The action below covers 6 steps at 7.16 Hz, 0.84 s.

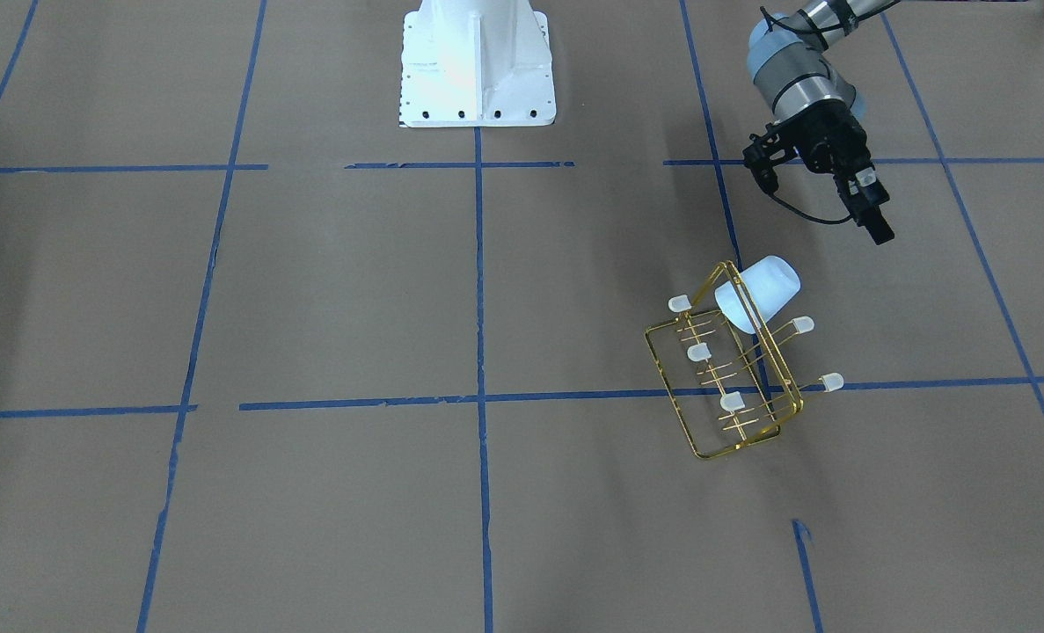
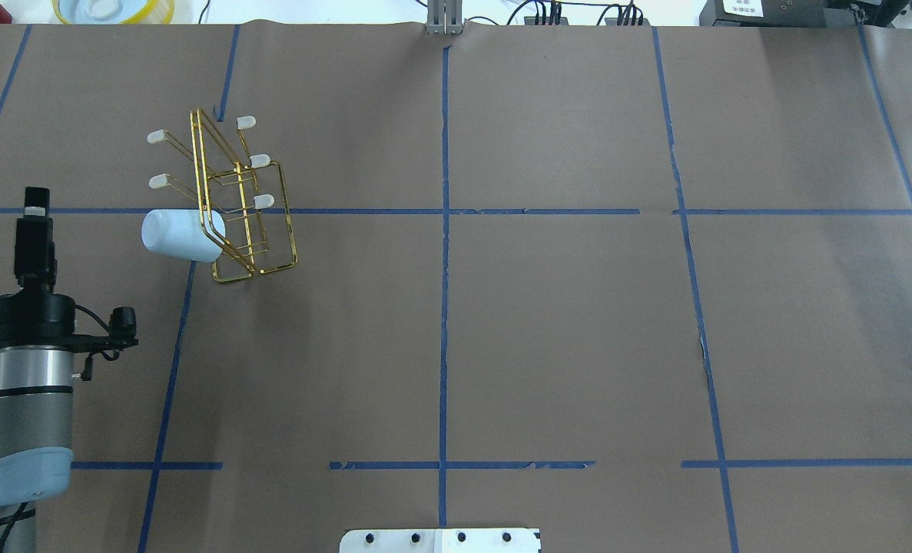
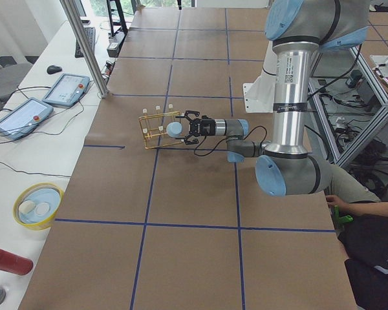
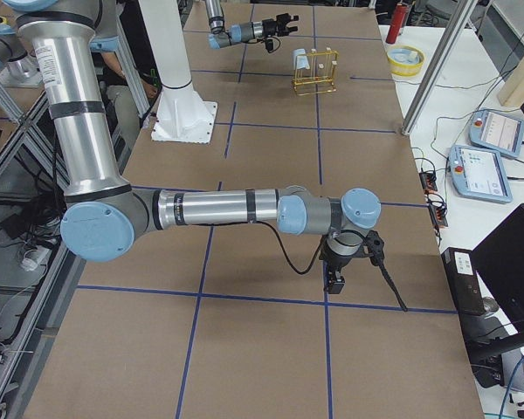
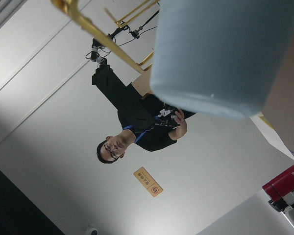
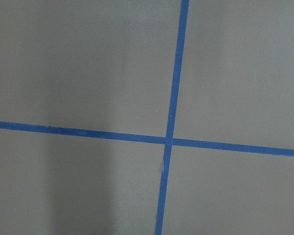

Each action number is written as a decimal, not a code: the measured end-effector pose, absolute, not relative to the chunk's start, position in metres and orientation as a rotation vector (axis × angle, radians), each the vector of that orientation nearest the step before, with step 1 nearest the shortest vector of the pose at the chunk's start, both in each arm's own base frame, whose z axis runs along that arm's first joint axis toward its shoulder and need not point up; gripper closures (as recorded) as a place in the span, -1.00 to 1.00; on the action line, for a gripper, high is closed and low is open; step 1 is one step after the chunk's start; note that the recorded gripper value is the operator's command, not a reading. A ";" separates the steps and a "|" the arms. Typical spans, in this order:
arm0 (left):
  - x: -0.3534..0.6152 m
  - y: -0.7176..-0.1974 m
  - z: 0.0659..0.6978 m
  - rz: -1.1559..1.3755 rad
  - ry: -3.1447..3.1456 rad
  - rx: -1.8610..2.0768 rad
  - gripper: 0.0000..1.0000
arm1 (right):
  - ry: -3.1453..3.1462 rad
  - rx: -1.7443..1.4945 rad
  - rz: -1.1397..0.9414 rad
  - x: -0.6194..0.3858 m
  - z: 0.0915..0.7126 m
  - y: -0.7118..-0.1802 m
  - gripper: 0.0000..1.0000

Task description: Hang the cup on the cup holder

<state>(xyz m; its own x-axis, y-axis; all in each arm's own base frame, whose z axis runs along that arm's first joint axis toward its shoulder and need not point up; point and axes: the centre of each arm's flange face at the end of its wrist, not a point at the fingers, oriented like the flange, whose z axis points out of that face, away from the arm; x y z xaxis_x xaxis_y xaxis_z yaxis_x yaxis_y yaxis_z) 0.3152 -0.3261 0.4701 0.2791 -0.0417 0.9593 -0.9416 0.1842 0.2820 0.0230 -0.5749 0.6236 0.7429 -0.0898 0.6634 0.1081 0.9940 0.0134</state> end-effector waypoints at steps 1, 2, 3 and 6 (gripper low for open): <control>0.294 -0.321 0.470 0.755 -0.974 1.286 -1.00 | -0.725 -0.026 -0.108 0.023 0.624 -0.575 -1.00; 0.283 -0.317 0.471 0.632 -0.798 1.391 -1.00 | -0.725 -0.026 -0.108 0.023 0.624 -0.575 -1.00; 0.282 -0.316 0.471 0.497 -0.574 1.492 -1.00 | -0.725 -0.026 -0.108 0.023 0.624 -0.575 -1.00; 0.294 -0.314 0.474 0.125 0.096 1.587 -1.00 | -0.725 -0.026 -0.107 0.023 0.624 -0.575 -1.00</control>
<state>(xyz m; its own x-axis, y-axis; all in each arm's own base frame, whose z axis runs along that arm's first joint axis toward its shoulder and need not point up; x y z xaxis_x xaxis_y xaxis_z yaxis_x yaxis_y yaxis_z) 0.2945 -0.3137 0.4739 0.9900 0.1395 0.0201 -0.0174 -0.0202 0.9996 0.0233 -0.5749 0.6235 0.7430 -0.0888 0.6634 0.1072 0.9942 0.0131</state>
